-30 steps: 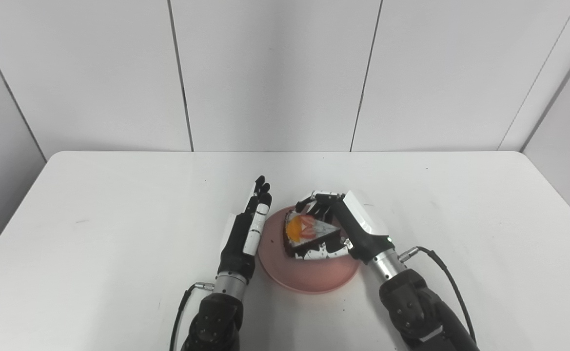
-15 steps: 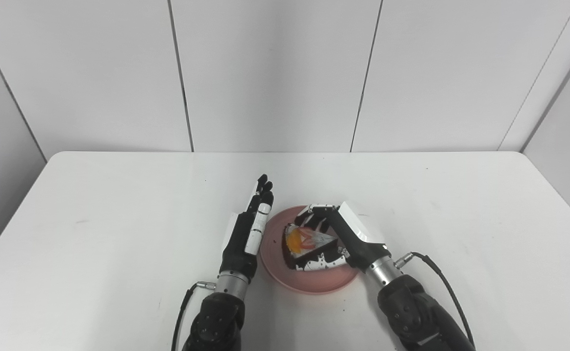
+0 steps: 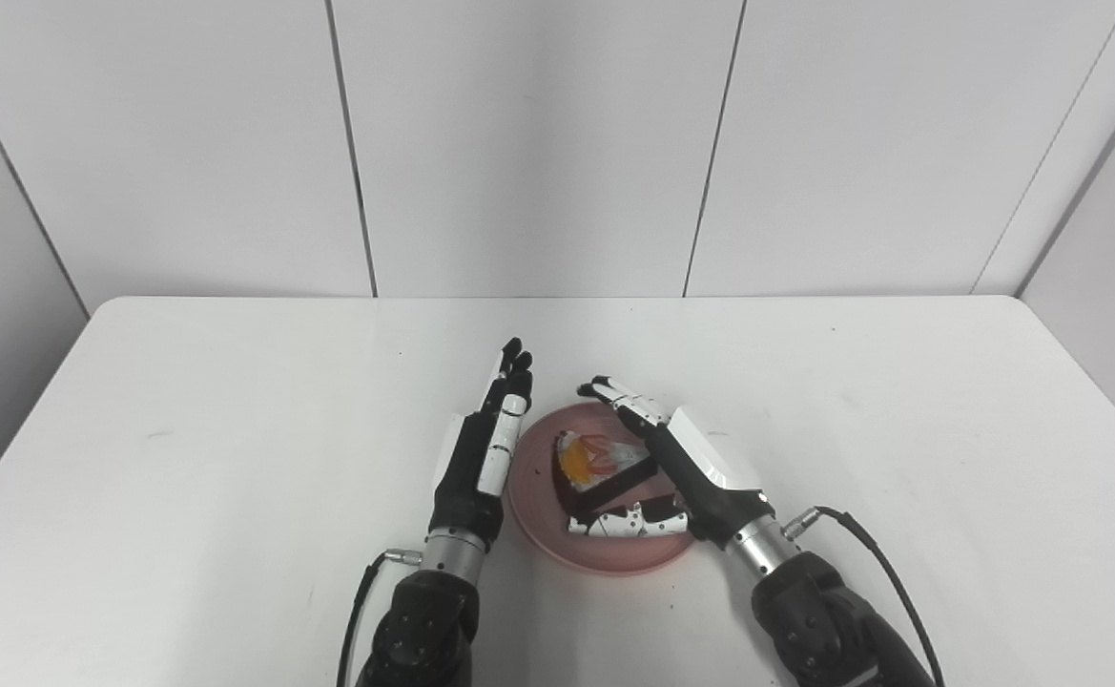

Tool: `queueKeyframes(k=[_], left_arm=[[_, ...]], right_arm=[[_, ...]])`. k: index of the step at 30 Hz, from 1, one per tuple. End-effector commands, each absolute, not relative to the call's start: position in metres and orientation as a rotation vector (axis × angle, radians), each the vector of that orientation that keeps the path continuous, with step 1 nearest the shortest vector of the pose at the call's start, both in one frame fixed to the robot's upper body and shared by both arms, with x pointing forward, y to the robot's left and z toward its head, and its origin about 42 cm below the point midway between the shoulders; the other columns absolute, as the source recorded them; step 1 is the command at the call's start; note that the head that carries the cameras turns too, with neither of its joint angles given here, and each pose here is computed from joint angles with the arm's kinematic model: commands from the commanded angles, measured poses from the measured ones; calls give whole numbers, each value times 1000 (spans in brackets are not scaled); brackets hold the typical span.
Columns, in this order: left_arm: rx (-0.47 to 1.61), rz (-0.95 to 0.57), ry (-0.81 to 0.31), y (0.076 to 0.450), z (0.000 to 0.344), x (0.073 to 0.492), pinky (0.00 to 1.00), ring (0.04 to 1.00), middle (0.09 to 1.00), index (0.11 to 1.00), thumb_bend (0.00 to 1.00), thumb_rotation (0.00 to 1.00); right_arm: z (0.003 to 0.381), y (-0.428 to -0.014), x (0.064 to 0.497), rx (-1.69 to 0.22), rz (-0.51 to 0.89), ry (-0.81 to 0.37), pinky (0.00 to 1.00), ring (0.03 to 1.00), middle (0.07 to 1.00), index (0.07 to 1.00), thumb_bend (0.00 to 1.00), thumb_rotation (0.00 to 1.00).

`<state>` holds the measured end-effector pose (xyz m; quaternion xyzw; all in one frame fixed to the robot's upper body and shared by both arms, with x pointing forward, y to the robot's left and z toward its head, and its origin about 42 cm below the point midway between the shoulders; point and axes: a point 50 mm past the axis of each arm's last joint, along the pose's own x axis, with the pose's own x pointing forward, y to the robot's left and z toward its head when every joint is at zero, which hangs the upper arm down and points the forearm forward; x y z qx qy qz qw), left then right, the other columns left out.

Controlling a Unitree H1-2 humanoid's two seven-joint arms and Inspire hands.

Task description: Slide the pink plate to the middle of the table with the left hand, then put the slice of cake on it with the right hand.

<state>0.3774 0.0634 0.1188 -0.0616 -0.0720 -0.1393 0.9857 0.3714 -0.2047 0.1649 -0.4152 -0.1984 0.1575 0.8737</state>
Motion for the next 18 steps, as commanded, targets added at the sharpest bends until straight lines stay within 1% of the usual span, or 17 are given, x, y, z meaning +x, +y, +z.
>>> queueKeyframes(k=[1,2,4,6,8,10,11,13,14,15,16,17,18], left_arm=[[-122,-259,-47,76,80,356,985,999,1000,1000,654,1000],[-126,-257,-45,77,80,356,992,1000,1000,1000,663,1000],[-126,-249,-50,80,80,355,997,1000,1000,1000,667,1000],[-120,-243,-60,82,81,355,989,1000,1000,1000,667,1000],[-116,-243,-62,85,82,354,998,1000,1000,1000,659,1000],[-119,-243,-56,90,83,354,1000,1000,1000,1000,680,1000],[-119,-240,-57,92,84,354,1000,1000,1000,1000,684,1000],[-107,-233,-64,95,83,354,1000,1000,1000,1000,685,1000],[-103,-230,-66,97,83,354,1000,1000,1000,1000,682,1000],[-99,-227,-68,99,83,353,1000,1000,1000,1000,677,1000],[-97,-225,-69,100,83,353,1000,1000,1000,1000,668,1000],[-96,-232,-71,102,83,353,1000,1000,1000,1000,663,1000],[-93,-237,-71,104,82,353,1000,1000,1000,1000,641,1000]], right_arm=[[185,-206,374,-856,300,-464,890,950,969,905,712,671],[186,-206,373,-850,297,-466,905,959,979,917,725,692],[188,-205,370,-834,288,-471,910,964,984,922,732,697],[189,-204,368,-813,275,-483,895,965,989,931,739,690],[189,-204,365,-780,250,-504,873,968,995,954,719,668],[184,-209,365,-722,211,-501,873,981,1000,993,709,732],[181,-211,365,-685,192,-490,907,994,1000,998,731,775],[177,-214,367,-593,159,-472,927,998,1000,1000,737,800],[175,-216,367,-528,145,-467,950,999,1000,1000,731,797],[173,-217,368,-479,128,-466,980,1000,1000,1000,699,787],[172,-218,368,-450,117,-466,986,1000,1000,1000,680,801],[171,-219,369,-419,91,-441,990,1000,1000,1000,671,808],[171,-220,369,-393,66,-414,996,1000,1000,1000,692,871]])
